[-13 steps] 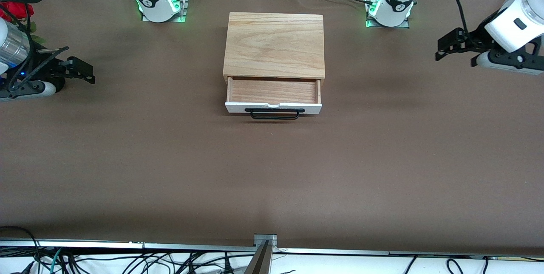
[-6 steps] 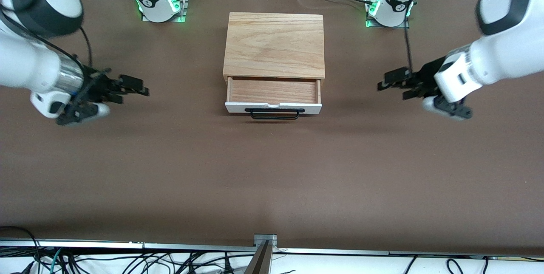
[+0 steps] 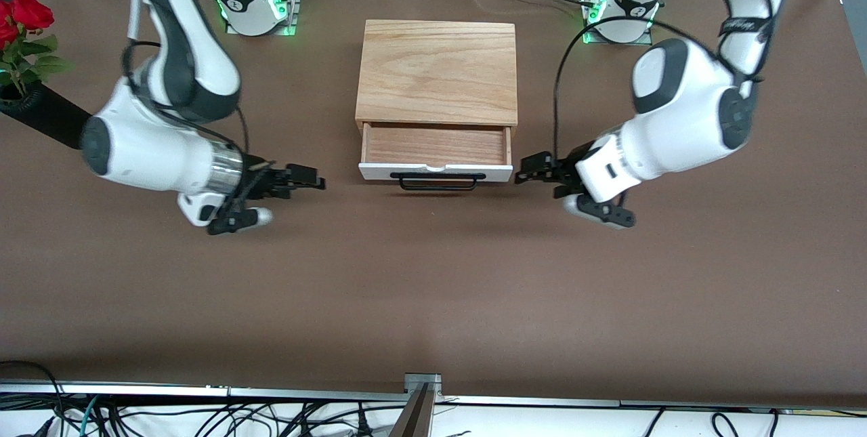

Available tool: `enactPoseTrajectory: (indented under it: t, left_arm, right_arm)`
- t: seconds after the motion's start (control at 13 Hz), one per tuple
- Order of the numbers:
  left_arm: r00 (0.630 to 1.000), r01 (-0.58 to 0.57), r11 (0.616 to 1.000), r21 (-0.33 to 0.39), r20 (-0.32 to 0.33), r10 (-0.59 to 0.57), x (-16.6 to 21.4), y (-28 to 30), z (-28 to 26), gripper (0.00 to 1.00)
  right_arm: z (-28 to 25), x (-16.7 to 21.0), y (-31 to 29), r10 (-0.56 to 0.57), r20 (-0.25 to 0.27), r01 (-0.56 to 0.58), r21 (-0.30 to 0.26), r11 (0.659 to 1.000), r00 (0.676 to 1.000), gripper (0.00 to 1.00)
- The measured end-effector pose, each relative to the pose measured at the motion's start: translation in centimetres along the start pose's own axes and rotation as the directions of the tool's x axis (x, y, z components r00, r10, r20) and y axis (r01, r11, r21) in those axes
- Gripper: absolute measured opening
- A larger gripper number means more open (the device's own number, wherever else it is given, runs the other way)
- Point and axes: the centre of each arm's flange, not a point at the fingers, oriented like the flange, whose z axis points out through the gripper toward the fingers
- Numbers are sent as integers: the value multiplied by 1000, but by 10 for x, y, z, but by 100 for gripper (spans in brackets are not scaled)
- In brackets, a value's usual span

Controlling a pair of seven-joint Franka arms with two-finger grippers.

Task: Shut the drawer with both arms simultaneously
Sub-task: 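Move both grippers toward the drawer front on either side of the handle, then push the white drawer front into the box with both grippers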

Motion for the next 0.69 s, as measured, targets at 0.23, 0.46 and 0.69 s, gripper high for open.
enactPoseTrajectory:
  t: [0.23,0.46,0.69]
  left_arm:
    - [1000,-2,1000,-16,27,2,-10,14,83,100]
    - [997,21,1000,-11,74,-20,-15,3,123,100]
    - [995,25,1000,-11,92,-23,-19,1,132,100]
  right_arm:
    - [55,-3,-24,37,16,-37,18,999,999,100]
    - [76,-5,-23,64,48,-66,42,997,997,100]
    - [91,-14,-25,70,76,-73,38,997,995,100]
